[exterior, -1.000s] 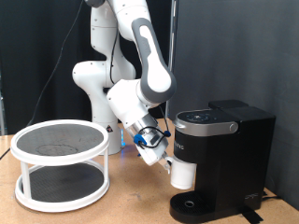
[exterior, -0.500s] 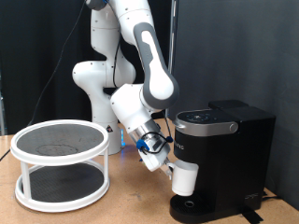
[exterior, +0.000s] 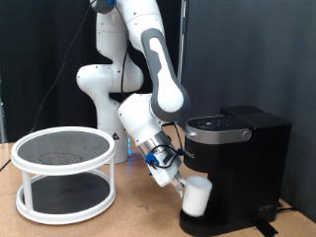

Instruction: Make a cup of coffee with the keurig machine

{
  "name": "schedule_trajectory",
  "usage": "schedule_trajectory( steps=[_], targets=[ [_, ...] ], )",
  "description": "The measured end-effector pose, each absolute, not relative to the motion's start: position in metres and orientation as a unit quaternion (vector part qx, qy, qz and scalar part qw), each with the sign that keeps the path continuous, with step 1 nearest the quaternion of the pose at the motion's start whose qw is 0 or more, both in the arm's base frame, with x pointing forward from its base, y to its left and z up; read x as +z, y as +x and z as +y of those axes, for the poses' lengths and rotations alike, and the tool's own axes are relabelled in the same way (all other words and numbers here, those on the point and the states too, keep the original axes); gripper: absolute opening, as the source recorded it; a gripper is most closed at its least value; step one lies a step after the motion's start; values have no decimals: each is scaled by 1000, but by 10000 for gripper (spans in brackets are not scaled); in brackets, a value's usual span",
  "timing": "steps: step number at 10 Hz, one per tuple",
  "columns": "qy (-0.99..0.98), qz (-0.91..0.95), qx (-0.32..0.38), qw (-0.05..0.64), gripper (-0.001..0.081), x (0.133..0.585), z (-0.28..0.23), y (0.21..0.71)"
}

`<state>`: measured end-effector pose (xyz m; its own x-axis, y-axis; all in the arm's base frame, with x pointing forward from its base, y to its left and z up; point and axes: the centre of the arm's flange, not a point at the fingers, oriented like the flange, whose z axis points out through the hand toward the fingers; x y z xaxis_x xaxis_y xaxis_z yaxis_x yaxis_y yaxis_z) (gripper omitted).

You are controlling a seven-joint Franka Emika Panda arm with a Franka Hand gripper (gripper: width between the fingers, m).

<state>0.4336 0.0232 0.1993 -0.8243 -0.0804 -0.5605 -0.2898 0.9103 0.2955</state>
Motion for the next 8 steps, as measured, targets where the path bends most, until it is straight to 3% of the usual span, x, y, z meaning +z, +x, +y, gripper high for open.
schedule_trajectory(
  steps=[1,2,3,4,5,6,7,8],
  targets=[
    [-98,937,186,279,216,198,24,435],
    [-99,937,185,278,216,195,24,435],
    [-99,938,185,277,392,194,24,435],
    [-100,938,185,276,392,193,24,435],
    [-101,938,184,276,593,193,23,435],
    [-106,938,186,275,593,193,23,434],
    [-113,936,188,274,690,192,21,433],
    [-130,933,201,268,726,193,17,430]
  ],
)
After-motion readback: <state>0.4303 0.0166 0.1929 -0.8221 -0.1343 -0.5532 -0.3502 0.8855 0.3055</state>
